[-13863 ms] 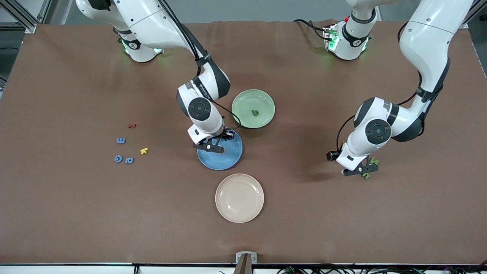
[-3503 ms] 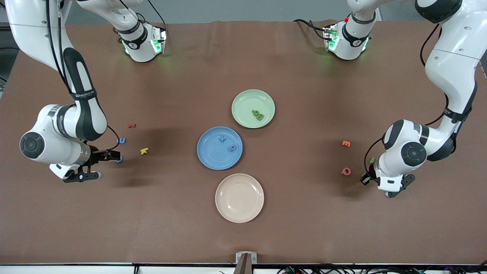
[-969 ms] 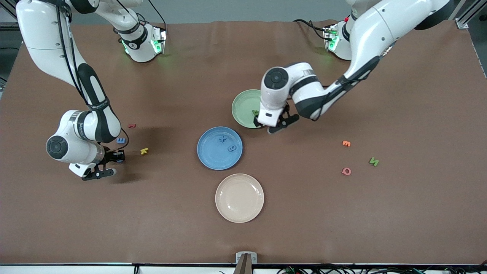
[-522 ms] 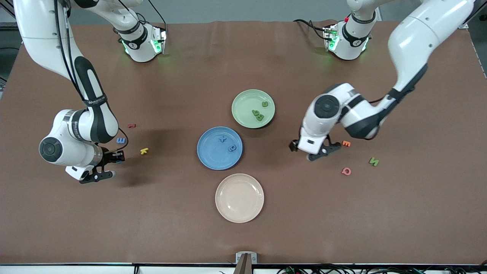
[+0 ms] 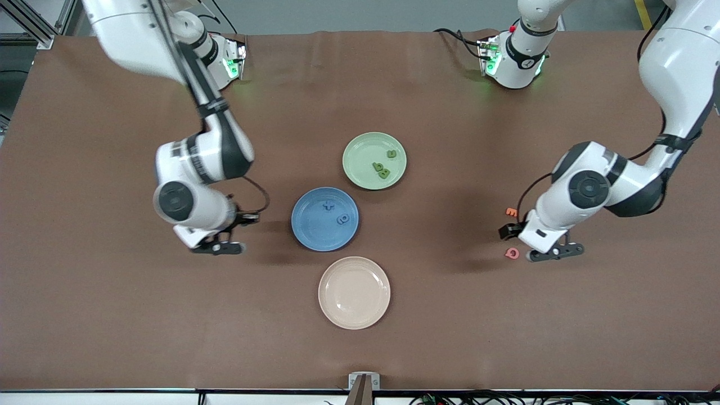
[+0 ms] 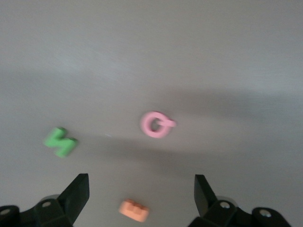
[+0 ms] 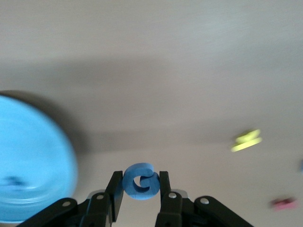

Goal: Sort letters by color into matching plates
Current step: 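Drop the G on the blue plate while the left gripper reaches N, then grasp the N with the left gripper while the right gripper grasps m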

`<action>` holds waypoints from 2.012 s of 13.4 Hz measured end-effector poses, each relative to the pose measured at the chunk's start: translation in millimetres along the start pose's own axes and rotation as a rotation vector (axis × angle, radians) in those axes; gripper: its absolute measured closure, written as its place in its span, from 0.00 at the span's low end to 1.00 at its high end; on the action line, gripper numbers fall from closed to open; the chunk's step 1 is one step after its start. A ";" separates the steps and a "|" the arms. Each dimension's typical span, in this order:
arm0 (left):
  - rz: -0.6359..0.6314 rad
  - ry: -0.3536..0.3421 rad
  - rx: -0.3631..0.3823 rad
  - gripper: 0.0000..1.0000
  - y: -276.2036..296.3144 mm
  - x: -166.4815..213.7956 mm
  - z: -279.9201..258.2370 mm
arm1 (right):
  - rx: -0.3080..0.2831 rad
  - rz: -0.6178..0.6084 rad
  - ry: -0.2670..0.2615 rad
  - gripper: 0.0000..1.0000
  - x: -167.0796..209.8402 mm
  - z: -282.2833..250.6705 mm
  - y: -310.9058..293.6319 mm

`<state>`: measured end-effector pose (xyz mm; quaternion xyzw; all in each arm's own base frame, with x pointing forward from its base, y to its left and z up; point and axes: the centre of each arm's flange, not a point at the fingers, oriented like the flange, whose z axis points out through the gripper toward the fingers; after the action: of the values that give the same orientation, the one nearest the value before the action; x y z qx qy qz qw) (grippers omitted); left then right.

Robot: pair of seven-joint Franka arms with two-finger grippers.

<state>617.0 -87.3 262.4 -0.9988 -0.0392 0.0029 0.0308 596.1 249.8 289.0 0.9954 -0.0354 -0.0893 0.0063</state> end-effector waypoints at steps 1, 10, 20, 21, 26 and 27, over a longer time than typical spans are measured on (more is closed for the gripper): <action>0.055 0.003 0.011 0.02 -19.0 3.7 2.5 | -0.002 0.026 0.016 0.65 -14.0 -4.3 -35.7; 0.557 0.062 0.003 0.05 -115.3 15.6 51.1 | 0.047 0.078 0.060 0.65 -29.6 57.5 -124.9; 0.815 0.047 -0.017 0.26 -111.3 1.5 71.6 | 0.089 0.005 0.063 0.65 -21.4 76.0 -114.6; 0.817 0.043 -0.020 0.26 -110.3 0.0 73.4 | 0.090 0.003 0.063 0.65 -22.2 76.3 -115.6; 0.810 0.041 -0.023 0.31 -115.0 -1.7 79.4 | 0.086 -0.002 0.046 0.29 -26.2 76.8 -118.1; 0.810 0.045 -0.026 0.32 -114.4 -1.7 80.3 | 0.080 -0.003 0.032 0.20 -28.1 73.6 -117.1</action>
<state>605.7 31.2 189.4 -0.9335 0.3582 -0.0077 0.0153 563.5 368.2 219.4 0.9961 -0.0375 -0.0721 -0.0330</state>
